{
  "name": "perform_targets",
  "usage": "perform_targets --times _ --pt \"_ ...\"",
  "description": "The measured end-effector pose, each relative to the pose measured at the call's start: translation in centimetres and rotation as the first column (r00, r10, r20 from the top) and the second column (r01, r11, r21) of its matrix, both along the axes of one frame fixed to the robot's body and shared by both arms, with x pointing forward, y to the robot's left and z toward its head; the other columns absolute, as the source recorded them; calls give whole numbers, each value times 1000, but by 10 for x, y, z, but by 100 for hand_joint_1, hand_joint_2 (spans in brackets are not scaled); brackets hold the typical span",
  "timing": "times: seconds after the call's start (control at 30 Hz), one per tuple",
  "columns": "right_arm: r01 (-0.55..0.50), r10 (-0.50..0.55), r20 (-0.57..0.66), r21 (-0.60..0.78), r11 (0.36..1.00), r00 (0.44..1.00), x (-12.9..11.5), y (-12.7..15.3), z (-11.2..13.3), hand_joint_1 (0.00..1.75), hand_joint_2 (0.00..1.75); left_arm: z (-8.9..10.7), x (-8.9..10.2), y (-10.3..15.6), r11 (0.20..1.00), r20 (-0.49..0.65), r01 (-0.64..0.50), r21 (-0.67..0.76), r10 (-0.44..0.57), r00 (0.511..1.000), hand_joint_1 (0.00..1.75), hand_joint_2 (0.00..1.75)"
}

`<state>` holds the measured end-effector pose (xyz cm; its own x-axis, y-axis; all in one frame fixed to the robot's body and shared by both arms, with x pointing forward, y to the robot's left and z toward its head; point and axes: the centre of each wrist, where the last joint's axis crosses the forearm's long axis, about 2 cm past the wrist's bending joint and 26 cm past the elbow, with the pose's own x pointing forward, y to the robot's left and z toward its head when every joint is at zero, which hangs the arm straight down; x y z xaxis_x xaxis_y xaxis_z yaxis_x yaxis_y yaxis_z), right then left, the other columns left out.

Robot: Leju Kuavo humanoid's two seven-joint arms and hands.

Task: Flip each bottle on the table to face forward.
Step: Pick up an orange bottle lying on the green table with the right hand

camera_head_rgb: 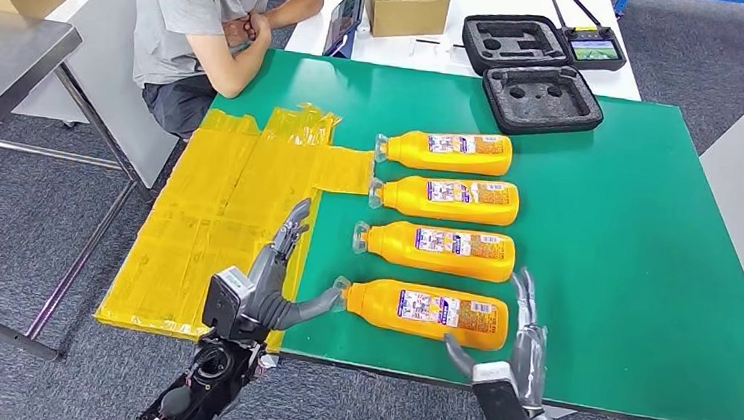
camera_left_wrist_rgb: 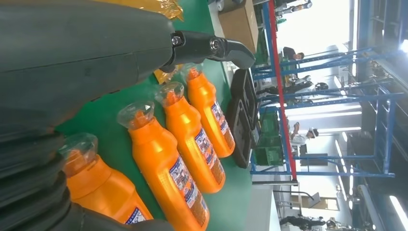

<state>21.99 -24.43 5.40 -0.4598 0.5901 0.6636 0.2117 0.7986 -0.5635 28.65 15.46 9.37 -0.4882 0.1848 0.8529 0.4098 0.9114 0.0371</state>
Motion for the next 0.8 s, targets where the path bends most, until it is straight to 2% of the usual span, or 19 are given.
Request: perform_targets --times 0.33,0.8 --pt "-81 38 -160 -272 959 986 27 -17 4 0 175 11 9 -6 999 31 33 -8 -33 999 0 175" --pt "-111 50 -178 -353 929 983 29 -22 2 0 175 18 13 -11 999 49 42 -12 -41 998 0 175"
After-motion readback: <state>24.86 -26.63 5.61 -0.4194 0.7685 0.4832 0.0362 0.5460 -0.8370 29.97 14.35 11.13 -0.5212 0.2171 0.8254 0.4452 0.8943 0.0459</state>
